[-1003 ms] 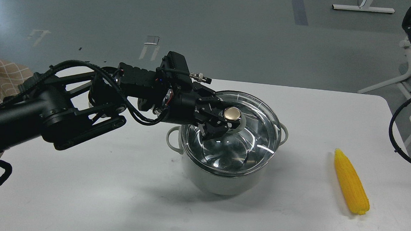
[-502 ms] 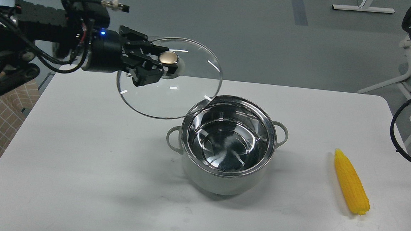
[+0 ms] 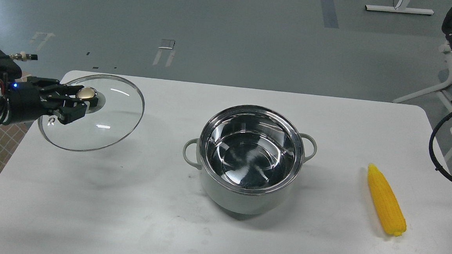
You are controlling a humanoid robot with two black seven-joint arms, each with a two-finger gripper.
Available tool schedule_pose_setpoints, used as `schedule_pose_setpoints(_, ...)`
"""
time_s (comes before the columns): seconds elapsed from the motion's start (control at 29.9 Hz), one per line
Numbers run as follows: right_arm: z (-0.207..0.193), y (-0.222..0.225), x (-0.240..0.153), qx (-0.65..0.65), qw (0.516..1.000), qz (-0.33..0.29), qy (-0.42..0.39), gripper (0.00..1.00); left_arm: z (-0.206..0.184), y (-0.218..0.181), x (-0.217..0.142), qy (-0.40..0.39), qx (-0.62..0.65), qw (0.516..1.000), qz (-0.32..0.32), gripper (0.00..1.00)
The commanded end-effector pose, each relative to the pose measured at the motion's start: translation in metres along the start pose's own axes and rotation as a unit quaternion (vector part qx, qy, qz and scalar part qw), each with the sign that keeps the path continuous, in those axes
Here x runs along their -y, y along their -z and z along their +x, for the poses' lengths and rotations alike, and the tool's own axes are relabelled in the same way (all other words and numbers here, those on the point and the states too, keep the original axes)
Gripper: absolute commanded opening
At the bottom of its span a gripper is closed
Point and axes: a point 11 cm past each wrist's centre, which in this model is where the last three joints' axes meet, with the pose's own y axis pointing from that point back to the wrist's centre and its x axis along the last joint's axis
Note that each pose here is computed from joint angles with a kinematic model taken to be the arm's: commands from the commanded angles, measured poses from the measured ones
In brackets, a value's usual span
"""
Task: Open pot and put corn in
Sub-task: 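Lower the glass lid onto the table beside the pot, then release the lid and withdraw the left gripper upward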
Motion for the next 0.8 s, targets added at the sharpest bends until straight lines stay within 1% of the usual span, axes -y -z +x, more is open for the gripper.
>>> schedule_pose_setpoints(0.0, 0.0, 0.0, 0.0, 0.0, 1.0, 0.0, -0.001, 1.0, -0.04, 0.003, 0.015, 0.015, -0.041, 0.999, 0.007, 0.3)
schedule_pose_setpoints(0.2, 0.001, 0.001, 0.0, -0.002, 1.0, 0.0, -0.001, 1.0, -0.074, 0.013, 0.028, 0.021, -0.066, 0.997, 0.032, 0.3)
schedule_pose_setpoints(0.37, 0.001, 0.001, 0.0, -0.002, 1.0, 0.0, -0.001, 1.0, -0.087, 0.018, 0.028, 0.027, -0.076, 0.996, 0.044, 0.31)
schedule_pose_setpoints(0.43, 0.001, 0.001, 0.0, -0.001, 1.0, 0.0, -0.001, 1.0, -0.089, 0.013, 0.034, 0.021, -0.078, 0.996, 0.037, 0.31)
schedule_pose_setpoints(0.47, 0.001, 0.0, 0.0, 0.0, 1.0, 0.0, -0.001, 1.0, -0.089, 0.011, 0.035, 0.02, -0.078, 0.996, 0.036, 0.35)
schedule_pose_setpoints(0.5, 0.0, 0.0, 0.0, 0.0, 1.0, 0.0, -0.001, 1.0, -0.089, 0.011, 0.035, 0.02, -0.078, 0.996, 0.036, 0.41)
schedule_pose_setpoints(0.57, -0.001, -0.002, 0.0, 0.001, 1.0, -0.001, 0.001, 1.0, -0.091, 0.01, 0.036, 0.021, -0.079, 0.996, 0.035, 0.59)
schedule_pose_setpoints(0.64, -0.001, -0.002, 0.001, 0.002, 1.0, -0.001, 0.002, 1.0, -0.097, 0.009, 0.034, 0.025, -0.084, 0.996, 0.035, 0.59)
schedule_pose_setpoints(0.77, -0.002, -0.003, 0.001, 0.002, 1.0, -0.002, 0.002, 1.0, -0.095, 0.01, 0.035, 0.018, -0.098, 0.994, 0.036, 0.59)
